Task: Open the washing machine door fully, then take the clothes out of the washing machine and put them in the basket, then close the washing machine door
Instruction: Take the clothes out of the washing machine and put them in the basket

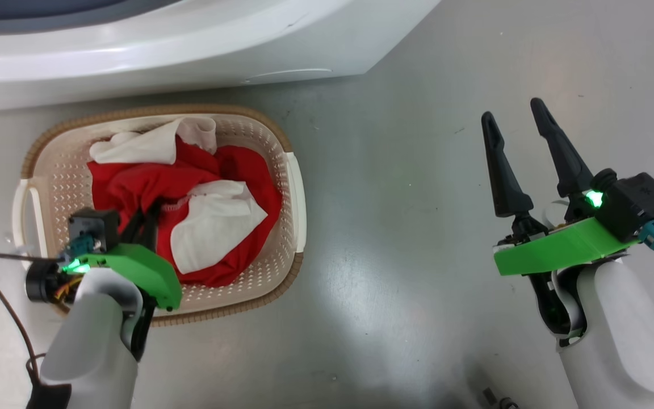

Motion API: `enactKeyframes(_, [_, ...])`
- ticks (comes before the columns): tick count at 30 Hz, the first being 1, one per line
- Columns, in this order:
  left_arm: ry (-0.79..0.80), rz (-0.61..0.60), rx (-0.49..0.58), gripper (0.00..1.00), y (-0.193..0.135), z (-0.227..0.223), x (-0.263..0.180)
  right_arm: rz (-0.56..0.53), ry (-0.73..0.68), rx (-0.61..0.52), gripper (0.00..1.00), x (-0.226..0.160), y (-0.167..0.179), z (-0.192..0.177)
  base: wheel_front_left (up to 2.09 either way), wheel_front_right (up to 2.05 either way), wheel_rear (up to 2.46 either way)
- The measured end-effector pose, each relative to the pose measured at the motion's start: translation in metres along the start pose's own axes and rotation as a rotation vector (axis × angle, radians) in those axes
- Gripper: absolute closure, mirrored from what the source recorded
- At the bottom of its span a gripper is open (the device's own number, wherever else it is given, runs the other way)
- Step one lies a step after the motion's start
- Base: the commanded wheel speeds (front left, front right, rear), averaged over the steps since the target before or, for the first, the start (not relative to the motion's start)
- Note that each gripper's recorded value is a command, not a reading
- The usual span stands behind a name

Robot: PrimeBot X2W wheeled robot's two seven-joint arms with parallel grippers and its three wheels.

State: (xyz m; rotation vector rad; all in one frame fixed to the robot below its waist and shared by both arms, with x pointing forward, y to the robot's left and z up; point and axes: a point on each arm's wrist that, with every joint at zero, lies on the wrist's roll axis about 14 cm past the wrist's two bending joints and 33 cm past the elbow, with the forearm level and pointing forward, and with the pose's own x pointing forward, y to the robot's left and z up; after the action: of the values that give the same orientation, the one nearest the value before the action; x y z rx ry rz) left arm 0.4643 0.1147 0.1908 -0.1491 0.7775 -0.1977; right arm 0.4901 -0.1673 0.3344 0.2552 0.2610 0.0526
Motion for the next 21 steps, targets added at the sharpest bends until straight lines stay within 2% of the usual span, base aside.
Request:
enactKeyframes(1, [-0.001, -0.001, -0.001, 0.53, 0.0, 0.001, 0.001, 0.001, -0.003, -0.001, 0.0, 0.001, 0.0, 0.001, 0.0, 0.0, 0.0])
enactKeyframes(2, [-0.002, -0.002, 0.0, 0.31, 0.0, 0.002, 0.003, 0.001, -0.003, -0.001, 0.0, 0.001, 0.0, 0.001, 0.0, 0.0, 0.0])
enactKeyframes(3, [-0.005, -0.003, 0.002, 0.14, 0.0, 0.004, 0.004, 0.0, -0.002, -0.001, 0.0, 0.001, 0.0, 0.0, 0.0, 0.0, 0.0])
enactKeyframes(5, [-0.007, -0.002, 0.0, 0.0, 0.0, 0.005, 0.005, 0.0, -0.001, 0.0, 0.0, 0.001, 0.0, 0.0, 0.0, 0.0, 0.0])
enactKeyframes(21, [-0.069, 0.033, -0.025, 0.0, 0.012, 0.028, -0.005, 0.015, -0.021, 0.003, 0.0, 0.001, 0.007, 0.009, 0.0, 0.0, 0.0])
